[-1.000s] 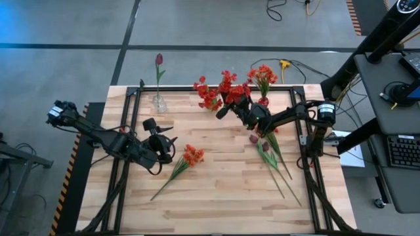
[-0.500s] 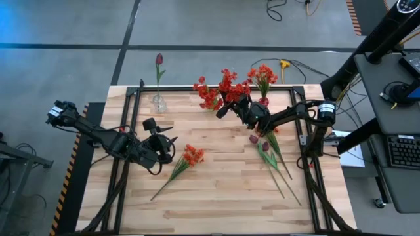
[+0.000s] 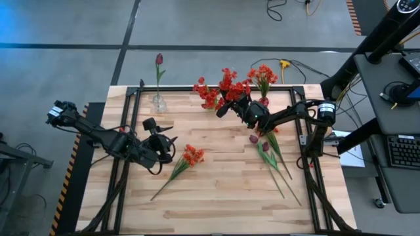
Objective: Sort flowers into vase by color
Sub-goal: Put the red flower into the green vase
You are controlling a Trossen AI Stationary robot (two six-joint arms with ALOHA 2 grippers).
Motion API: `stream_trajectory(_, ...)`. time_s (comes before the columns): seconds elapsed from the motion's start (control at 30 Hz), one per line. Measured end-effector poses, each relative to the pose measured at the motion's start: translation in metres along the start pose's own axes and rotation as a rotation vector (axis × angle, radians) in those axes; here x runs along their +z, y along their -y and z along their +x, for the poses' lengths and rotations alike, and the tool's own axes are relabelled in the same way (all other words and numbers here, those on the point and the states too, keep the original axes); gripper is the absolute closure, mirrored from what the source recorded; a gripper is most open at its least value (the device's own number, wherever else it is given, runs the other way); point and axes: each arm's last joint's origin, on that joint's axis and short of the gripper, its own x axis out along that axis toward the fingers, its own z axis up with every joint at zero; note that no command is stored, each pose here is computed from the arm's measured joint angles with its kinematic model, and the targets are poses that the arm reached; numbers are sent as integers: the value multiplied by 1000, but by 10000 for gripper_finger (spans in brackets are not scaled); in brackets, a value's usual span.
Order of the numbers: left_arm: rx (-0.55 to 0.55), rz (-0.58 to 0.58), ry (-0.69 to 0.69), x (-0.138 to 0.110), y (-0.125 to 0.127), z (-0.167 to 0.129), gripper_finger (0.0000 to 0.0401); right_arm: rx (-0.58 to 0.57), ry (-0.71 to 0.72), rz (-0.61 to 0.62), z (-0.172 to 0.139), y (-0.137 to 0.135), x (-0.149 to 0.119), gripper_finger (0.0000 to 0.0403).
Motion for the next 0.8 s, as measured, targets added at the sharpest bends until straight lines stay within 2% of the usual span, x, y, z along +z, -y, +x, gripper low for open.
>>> stream_trajectory(0.8,1,4,-1,0,0,0,211,-7,-10,14,1,3,-1,381)
